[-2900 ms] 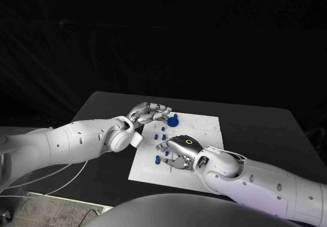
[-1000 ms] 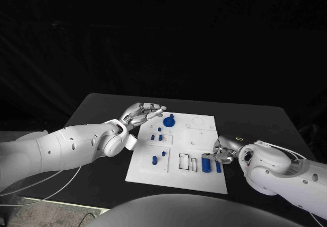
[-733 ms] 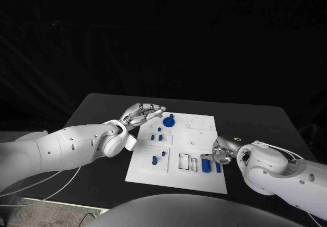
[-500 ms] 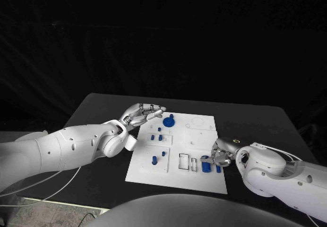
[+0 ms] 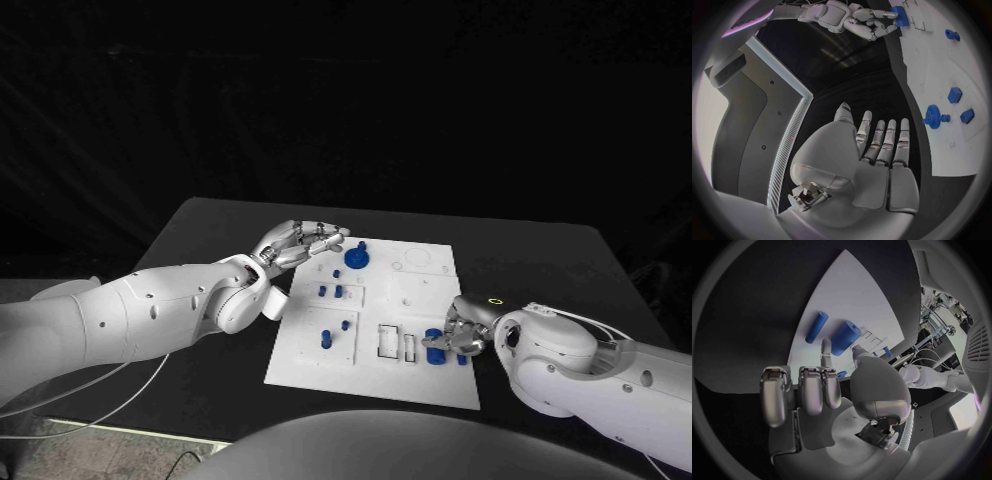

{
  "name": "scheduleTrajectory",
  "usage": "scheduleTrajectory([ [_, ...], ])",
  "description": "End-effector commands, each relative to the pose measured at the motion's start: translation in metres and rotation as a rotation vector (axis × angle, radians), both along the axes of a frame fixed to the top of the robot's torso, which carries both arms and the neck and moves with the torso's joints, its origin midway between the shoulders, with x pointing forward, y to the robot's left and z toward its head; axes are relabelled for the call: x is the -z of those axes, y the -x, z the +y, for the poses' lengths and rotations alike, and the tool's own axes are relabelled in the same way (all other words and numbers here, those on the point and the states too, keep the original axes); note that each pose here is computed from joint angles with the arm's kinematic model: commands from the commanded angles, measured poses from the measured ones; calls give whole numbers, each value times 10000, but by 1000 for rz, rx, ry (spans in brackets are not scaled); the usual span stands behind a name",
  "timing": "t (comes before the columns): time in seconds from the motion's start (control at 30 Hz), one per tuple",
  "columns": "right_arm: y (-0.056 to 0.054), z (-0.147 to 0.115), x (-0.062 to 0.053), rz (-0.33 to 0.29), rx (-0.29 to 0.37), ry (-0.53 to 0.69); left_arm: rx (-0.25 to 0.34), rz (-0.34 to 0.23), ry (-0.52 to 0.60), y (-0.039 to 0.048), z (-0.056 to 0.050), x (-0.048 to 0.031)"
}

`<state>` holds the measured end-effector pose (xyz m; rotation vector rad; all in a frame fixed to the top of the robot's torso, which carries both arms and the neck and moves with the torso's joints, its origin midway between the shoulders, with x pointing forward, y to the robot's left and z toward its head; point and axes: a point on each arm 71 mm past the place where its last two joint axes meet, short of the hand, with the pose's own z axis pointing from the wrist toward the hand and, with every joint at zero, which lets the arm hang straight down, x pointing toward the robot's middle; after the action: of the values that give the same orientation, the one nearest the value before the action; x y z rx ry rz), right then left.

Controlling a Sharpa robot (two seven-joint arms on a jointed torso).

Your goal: Assemble the parts on the task board

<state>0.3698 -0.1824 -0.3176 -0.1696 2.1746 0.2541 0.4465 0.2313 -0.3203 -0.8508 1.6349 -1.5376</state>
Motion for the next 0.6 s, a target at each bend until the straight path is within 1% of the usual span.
scheduleTrajectory([
  [0.03, 4, 12, 30, 13, -6, 27, 24, 7, 10, 10, -26, 2],
  [0.17, -4, 35, 59, 21, -9, 32, 28, 10, 9, 12, -30, 6],
  [0.37, -6, 50, 129, 49, -11, 52, 31, 14, 7, 13, -32, 9],
  [0.47, -8, 42, 174, 79, -1, 58, 32, 15, 7, 14, -32, 10],
  [0.6, -6, 20, 215, 122, 28, 34, 33, 18, 6, 15, -31, 12],
])
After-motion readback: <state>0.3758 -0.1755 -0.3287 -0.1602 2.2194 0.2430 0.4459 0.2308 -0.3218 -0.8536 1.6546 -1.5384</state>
